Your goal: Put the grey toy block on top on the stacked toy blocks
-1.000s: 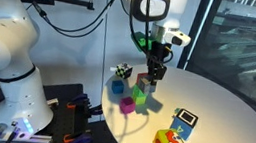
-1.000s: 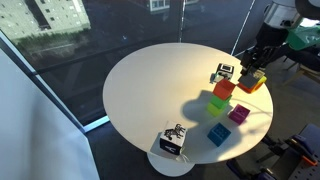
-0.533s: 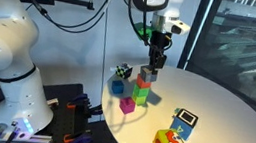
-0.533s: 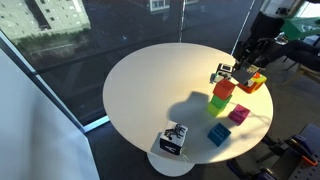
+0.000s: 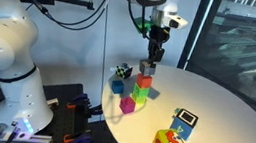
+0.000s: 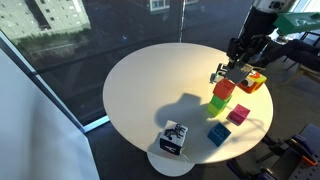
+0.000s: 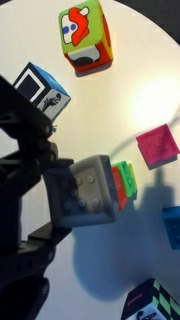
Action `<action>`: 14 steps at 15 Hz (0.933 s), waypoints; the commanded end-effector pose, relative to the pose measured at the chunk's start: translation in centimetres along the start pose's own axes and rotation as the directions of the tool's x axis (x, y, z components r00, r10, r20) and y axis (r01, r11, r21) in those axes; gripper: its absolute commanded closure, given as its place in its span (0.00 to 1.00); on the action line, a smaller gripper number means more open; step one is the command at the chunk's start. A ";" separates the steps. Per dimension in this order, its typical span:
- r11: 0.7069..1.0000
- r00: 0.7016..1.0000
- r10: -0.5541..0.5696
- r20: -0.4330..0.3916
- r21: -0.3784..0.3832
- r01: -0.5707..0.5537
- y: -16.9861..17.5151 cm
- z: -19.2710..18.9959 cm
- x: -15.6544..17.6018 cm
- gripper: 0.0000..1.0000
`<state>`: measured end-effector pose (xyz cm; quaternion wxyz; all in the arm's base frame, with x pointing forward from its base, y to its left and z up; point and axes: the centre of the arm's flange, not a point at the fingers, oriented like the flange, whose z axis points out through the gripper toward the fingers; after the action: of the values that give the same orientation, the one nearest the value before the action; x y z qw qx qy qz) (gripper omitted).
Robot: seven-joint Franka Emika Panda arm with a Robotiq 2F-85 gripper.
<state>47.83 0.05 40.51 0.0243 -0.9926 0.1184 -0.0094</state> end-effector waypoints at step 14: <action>0.996 0.995 0.084 0.058 -0.037 -0.082 -3.0 2.3 2.8 0.69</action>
<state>50.24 2.01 37.99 0.0205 -0.9889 0.1464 0.0147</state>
